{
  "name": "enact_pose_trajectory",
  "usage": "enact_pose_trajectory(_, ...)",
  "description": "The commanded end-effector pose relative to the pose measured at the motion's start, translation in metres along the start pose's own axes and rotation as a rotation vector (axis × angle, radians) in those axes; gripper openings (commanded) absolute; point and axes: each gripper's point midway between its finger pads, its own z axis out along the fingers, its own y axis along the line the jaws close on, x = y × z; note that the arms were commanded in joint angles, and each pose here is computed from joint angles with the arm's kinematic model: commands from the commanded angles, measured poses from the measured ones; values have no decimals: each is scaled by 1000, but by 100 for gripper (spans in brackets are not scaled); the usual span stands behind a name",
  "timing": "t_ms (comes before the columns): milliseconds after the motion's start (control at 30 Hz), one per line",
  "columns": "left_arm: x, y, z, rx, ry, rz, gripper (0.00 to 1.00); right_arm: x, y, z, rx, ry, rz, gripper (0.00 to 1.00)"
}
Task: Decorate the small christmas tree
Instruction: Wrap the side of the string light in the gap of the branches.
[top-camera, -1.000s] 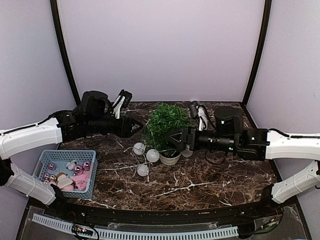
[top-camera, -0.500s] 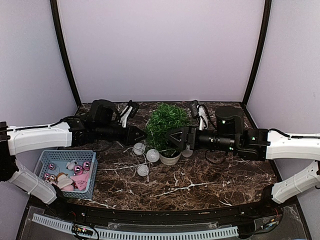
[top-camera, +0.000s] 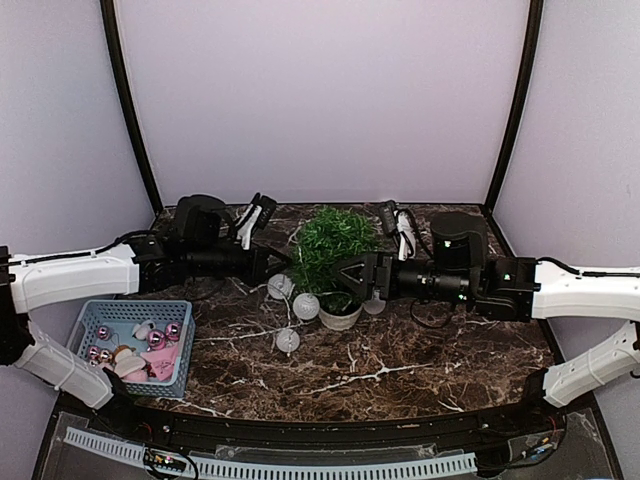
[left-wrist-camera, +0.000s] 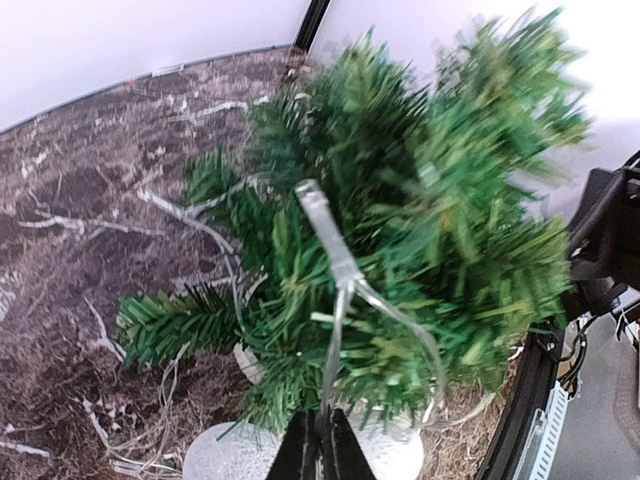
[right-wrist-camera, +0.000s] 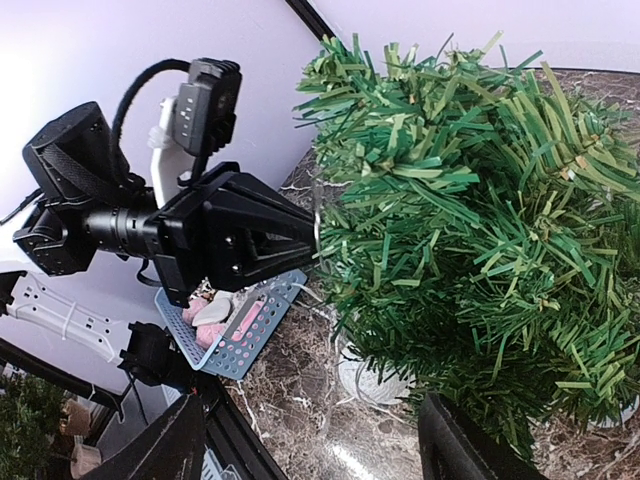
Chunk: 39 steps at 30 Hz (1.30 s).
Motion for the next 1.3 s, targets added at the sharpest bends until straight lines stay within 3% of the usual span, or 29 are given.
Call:
enact_pose_trajectory(0,-35,-12,-19,12,-93,66,0,-12,10,-4,-39,-40,-2,74)
enact_pose_trajectory(367,-20,-5,8,5,18,59,0,-26,15,-2,36,-50,-94,73)
enact_pose_trajectory(1033,-2,-3,36,45,109,48,0,-21,22,9,-7,-37,-86,72)
enact_pose_trajectory(1267,5,16,22,-67,98,49,2,-21,22,8,-6,-39,-81,72)
